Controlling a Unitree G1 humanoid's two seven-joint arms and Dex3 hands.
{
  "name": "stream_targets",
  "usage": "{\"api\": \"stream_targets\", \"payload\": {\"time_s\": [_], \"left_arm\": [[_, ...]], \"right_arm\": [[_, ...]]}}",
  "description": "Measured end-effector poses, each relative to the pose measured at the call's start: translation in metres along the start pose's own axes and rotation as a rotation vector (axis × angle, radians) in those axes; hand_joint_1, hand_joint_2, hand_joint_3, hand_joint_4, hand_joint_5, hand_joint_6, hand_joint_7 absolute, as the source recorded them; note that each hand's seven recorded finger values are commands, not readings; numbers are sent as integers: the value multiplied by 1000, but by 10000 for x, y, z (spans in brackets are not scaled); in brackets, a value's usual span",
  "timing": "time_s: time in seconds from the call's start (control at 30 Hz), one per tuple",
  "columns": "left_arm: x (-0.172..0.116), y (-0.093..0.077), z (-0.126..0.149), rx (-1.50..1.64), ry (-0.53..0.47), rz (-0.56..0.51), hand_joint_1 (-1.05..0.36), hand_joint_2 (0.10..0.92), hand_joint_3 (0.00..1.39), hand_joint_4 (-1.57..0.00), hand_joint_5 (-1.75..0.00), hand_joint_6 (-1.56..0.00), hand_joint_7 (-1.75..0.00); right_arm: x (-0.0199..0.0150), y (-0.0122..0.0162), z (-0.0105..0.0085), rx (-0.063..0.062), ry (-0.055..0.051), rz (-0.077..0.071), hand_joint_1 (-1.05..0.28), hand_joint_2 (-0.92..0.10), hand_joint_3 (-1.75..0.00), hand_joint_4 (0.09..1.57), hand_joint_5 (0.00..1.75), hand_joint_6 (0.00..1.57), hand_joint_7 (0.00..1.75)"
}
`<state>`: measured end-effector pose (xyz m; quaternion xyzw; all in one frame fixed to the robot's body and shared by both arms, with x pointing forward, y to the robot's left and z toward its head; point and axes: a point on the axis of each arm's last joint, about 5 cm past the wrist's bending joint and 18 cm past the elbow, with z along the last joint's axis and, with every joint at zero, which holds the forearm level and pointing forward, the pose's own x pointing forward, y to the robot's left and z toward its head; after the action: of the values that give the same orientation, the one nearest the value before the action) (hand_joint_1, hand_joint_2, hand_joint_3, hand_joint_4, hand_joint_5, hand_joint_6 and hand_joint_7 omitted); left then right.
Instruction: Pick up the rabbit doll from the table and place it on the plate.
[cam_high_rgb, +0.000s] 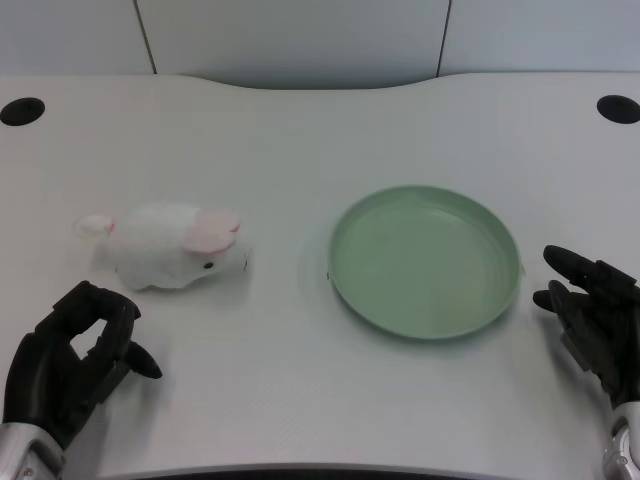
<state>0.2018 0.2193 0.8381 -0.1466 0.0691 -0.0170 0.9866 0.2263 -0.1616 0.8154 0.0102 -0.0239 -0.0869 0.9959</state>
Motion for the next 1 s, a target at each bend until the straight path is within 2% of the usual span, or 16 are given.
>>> {"api": "stream_targets", "payload": {"time_s": [0.17,0.4,0.53,0.63,0.73,0.83,0.93,1.0], "left_arm": [[0,0,1,0,-4,-2,-543,921,565,-710,-1746,-436,-1655],[3,-9,-2,1,-2,-7,-564,921,536,-729,-1746,-452,-1705],[3,-9,-2,0,-3,-6,-555,921,552,-728,-1746,-454,-1684],[3,-7,-1,0,-3,-6,-547,921,574,-721,-1746,-450,-1666],[1,-8,8,-2,-9,-17,-569,921,533,-697,-1746,-441,-1668],[-1,-19,55,57,-59,-49,-569,921,558,-694,-1746,-407,-1714],[11,-25,152,219,-126,-108,-583,921,599,-664,-1746,-397,-1693],[27,-32,249,333,-177,-149,-602,921,576,-662,-1746,-450,-1610]], "right_arm": [[0,-6,-1,10,2,-4,-317,-921,-278,639,863,954,11],[0,-2,-1,7,2,-12,-309,-921,-283,622,864,952,10],[0,-3,-1,8,2,-1,-304,-921,-286,618,867,948,8],[-1,-2,-1,8,2,0,-330,-921,-281,620,872,952,10],[-1,6,-1,0,1,-4,-321,-921,-282,610,870,946,7],[-5,20,-3,0,2,-2,-335,-921,-282,605,879,943,6],[-8,42,-3,10,1,-2,-338,-921,-274,619,896,939,3],[-14,52,-6,17,3,6,-350,-921,-289,608,912,926,2]]}}
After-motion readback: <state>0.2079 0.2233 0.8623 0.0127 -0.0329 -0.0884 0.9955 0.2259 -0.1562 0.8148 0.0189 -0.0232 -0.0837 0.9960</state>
